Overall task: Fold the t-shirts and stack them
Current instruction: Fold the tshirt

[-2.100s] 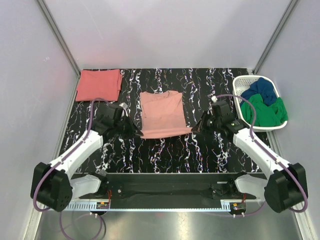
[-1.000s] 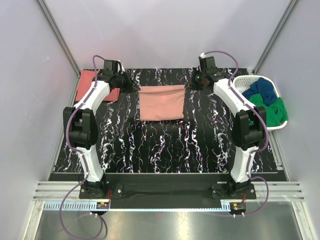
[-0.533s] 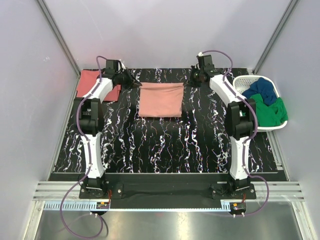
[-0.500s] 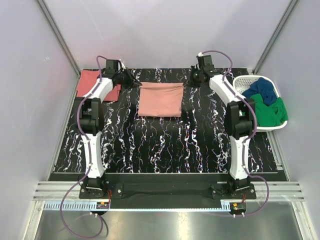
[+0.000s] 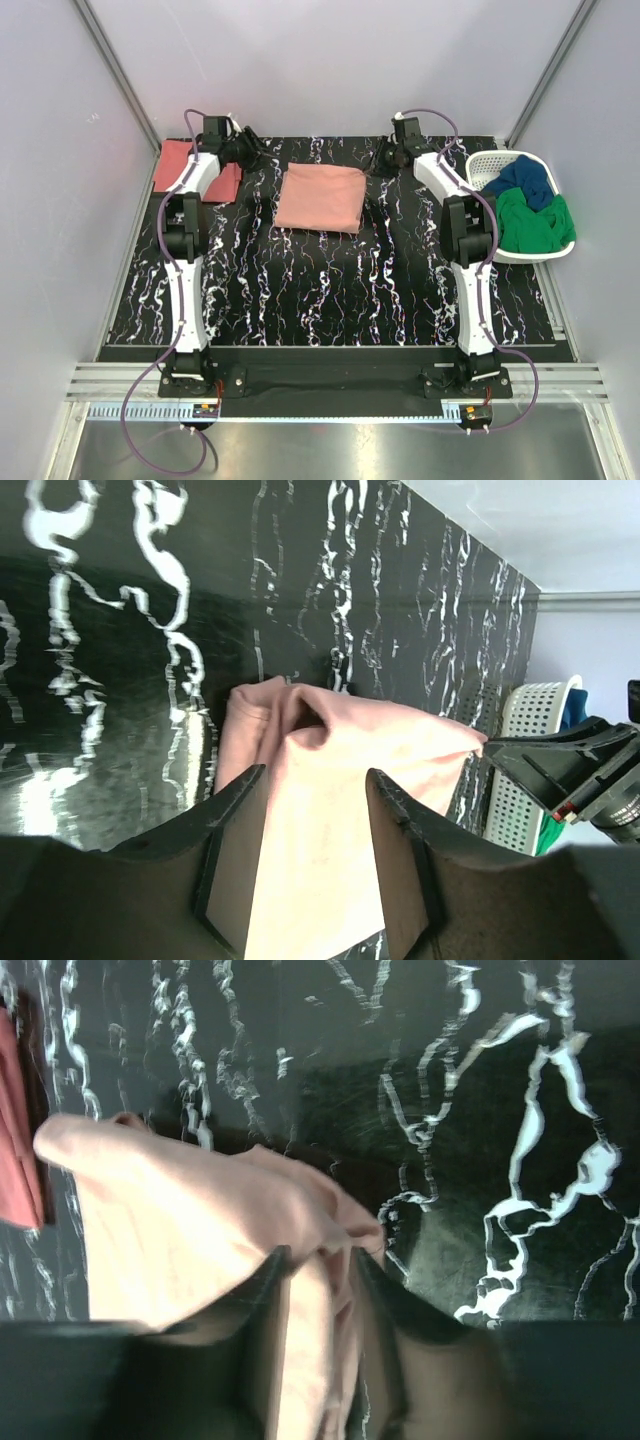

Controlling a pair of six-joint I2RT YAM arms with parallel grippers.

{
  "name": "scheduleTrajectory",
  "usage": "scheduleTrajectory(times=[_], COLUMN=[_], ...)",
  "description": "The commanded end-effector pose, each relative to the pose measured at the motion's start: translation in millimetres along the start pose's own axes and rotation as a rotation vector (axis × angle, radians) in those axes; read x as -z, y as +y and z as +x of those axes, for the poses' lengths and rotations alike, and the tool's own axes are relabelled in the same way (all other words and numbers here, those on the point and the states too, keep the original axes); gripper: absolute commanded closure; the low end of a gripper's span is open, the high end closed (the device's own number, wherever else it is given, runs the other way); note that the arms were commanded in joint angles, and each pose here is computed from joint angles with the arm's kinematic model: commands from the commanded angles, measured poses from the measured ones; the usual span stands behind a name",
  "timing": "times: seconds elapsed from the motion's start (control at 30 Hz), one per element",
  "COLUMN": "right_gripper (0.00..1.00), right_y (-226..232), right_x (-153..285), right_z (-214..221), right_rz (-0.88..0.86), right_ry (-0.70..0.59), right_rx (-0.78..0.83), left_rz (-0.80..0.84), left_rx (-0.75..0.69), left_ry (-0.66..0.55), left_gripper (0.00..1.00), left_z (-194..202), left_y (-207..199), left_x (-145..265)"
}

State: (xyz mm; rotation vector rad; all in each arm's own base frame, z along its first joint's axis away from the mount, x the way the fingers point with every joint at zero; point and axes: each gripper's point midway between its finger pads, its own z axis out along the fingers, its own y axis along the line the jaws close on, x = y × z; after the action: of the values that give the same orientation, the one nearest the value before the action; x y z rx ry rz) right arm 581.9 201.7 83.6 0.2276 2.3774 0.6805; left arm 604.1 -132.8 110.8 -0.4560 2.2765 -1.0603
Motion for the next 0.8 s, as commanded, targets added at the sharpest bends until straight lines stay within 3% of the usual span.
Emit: scheduleTrajectory(times=[0.0, 0.07, 0.13, 0.2, 0.23, 0.27, 0.33, 0.43, 0.63, 0.77], right_gripper=[0.47, 0.41, 0.43, 0.49, 0.59, 0.62, 0.71, 0.72, 0.71, 0.7], right_y=[10, 10, 12, 19, 32, 38, 48, 55, 45, 25], right_x=[24, 36, 48, 55, 64, 65, 68, 59, 19, -4], right_z=[-32, -39, -39, -34, -35, -34, -30, -20, 1, 7], right_rz=[0.0, 0.022, 0.019, -0.013, -0.067, -0.098, -0.158, -0.232, -0.279, -0.236], right_ry=[-0.119, -0.147, -0.147, -0.14, -0.14, -0.144, -0.12, -0.079, -0.002, 0.006], right_rx=[0.012, 0.013, 0.007, 0.01, 0.015, 0.017, 0.021, 0.021, -0.028, -0.071], left_rz=[0.014, -0.065, -0.068, -0.063, -0.042, -0.016, 0.032, 0.108, 0.132, 0.177], left_rx=[-0.075, -0.086, -0.129, -0.147, -0.172, -0.183, -0.203, -0.193, -0.15, -0.148], left_ry=[-0.047, -0.014, -0.021, -0.01, -0.018, -0.002, 0.029, 0.097, 0.113, 0.096], left_gripper=[0.51, 0.5, 0.5, 0.51, 0.51, 0.51, 0.57, 0.6, 0.58, 0.56], left_z=[-17, 2, 10, 25, 28, 33, 39, 50, 63, 49], left_y=[-20, -3, -14, -18, -26, -31, -38, -50, -36, -35], left_x=[26, 31, 44, 51, 49, 47, 35, 23, -4, -26])
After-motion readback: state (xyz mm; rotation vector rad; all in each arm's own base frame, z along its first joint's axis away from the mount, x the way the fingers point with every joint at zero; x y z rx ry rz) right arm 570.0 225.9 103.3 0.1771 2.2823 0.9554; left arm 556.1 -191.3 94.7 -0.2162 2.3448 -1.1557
